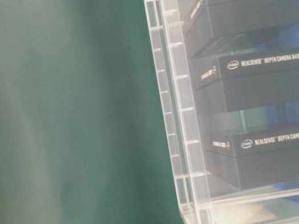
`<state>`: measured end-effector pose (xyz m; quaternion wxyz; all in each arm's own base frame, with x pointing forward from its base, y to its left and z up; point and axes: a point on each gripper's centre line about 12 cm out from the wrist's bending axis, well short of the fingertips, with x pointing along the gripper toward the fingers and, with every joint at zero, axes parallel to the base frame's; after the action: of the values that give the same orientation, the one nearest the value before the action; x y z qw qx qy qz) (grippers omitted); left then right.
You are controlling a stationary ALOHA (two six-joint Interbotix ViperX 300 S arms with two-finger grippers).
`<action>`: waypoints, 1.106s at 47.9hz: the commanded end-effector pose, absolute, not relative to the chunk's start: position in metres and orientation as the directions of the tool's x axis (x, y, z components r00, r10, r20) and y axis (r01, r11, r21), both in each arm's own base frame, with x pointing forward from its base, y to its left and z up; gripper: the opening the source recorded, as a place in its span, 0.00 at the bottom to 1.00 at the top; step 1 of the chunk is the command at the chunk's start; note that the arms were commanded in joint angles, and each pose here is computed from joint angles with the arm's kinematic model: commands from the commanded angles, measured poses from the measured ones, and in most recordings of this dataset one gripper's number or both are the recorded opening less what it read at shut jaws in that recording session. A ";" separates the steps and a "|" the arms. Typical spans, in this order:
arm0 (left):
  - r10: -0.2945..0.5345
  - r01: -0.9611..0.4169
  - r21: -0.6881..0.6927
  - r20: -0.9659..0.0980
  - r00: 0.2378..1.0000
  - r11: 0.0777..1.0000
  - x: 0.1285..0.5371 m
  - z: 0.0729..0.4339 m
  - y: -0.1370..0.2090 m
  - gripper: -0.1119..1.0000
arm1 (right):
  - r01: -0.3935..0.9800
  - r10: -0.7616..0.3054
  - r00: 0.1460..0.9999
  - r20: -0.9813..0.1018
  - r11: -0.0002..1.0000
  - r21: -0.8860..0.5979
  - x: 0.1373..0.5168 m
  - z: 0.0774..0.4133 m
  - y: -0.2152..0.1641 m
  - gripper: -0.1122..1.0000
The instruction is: Take out the box from the case.
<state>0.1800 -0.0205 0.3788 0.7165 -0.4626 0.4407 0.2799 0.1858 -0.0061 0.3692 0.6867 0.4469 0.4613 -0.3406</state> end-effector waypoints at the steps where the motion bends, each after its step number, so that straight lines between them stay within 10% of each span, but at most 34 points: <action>1: 0.006 -0.842 -0.397 -0.903 0.429 0.365 0.180 0.383 -0.020 0.11 | 0.899 -0.067 0.337 -0.939 0.319 0.299 0.186 0.375 -0.007 0.10; 53: 0.162 -0.940 -0.282 -0.936 0.314 0.193 0.179 0.380 0.059 0.11 | 0.979 -0.225 0.185 -0.957 0.132 0.158 0.204 0.365 -0.067 0.10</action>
<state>0.1799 0.0541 0.3751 0.6538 -0.4724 0.4186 0.4173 0.2019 -0.0623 0.3570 0.6194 0.4424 0.4334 -0.4825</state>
